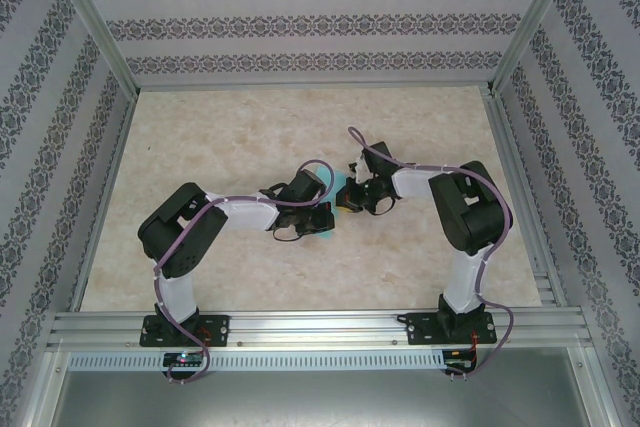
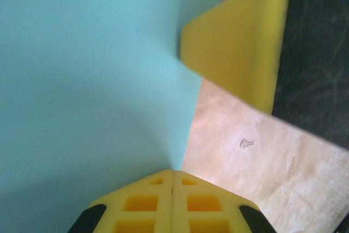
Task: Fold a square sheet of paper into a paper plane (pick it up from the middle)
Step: First fold in half a square sheet of paper at the center of the table, then rotate the square sheet of paper at the center of the table.
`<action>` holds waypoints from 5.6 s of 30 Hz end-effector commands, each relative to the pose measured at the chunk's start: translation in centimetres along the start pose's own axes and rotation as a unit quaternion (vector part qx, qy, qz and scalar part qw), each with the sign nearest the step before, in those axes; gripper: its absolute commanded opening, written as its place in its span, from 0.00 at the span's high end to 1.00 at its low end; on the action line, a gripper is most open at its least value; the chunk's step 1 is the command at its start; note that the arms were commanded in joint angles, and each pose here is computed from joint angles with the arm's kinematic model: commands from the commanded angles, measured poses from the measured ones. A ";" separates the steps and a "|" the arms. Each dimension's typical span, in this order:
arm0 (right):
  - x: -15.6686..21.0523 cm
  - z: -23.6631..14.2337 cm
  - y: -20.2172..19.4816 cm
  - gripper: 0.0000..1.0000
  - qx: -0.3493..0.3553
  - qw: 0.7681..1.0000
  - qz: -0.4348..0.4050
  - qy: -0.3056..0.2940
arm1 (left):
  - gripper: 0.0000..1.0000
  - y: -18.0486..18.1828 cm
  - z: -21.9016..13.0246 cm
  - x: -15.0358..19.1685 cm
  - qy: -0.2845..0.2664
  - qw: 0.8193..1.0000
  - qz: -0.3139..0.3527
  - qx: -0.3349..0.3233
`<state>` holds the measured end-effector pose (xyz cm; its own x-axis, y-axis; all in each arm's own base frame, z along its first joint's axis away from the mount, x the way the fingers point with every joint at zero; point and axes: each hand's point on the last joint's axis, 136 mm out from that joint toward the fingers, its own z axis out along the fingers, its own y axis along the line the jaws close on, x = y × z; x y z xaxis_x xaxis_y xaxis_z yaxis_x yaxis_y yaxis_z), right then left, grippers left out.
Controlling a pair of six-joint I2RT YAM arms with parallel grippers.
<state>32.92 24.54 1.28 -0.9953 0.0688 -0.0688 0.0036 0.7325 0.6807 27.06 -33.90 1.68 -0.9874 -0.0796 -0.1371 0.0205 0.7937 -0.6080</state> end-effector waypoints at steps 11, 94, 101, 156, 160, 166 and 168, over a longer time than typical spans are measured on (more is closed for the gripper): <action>-7.8 -1.8 -4.2 0.96 0.075 0.990 0.000 -0.117 | 1.00 5.9 0.9 6.0 0.102 0.989 -0.044 -0.101; -1.7 1.3 -5.2 0.96 0.097 0.995 0.007 -0.008 | 0.95 1.5 0.9 6.9 0.083 0.995 0.055 0.014; -1.9 1.3 -5.2 0.96 0.098 0.995 0.007 -0.008 | 0.95 2.5 1.1 9.6 0.113 0.991 0.069 -0.008; 4.6 -0.3 3.2 0.68 0.204 0.936 -0.275 0.082 | 0.01 8.8 -13.3 -3.6 -0.100 0.991 -0.075 -0.039; 0.8 -1.8 6.8 0.59 0.167 0.963 -0.213 -0.015 | 0.01 7.7 -12.9 -3.7 -0.095 0.993 -0.067 -0.022; -1.1 -1.8 5.6 0.57 0.195 0.969 -0.142 -0.059 | 0.02 5.2 -11.8 -2.6 -0.079 0.995 -0.064 0.007; -1.7 -1.2 5.3 0.58 0.200 0.968 -0.136 -0.059 | 0.02 4.4 -11.2 -2.1 -0.072 0.995 -0.064 0.015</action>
<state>32.58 27.25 5.96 -0.9419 -0.1815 -0.2825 -0.2646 0.9193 0.2915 26.92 -21.38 6.89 -0.9496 -0.2683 -0.1622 -0.1225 0.7939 -0.5956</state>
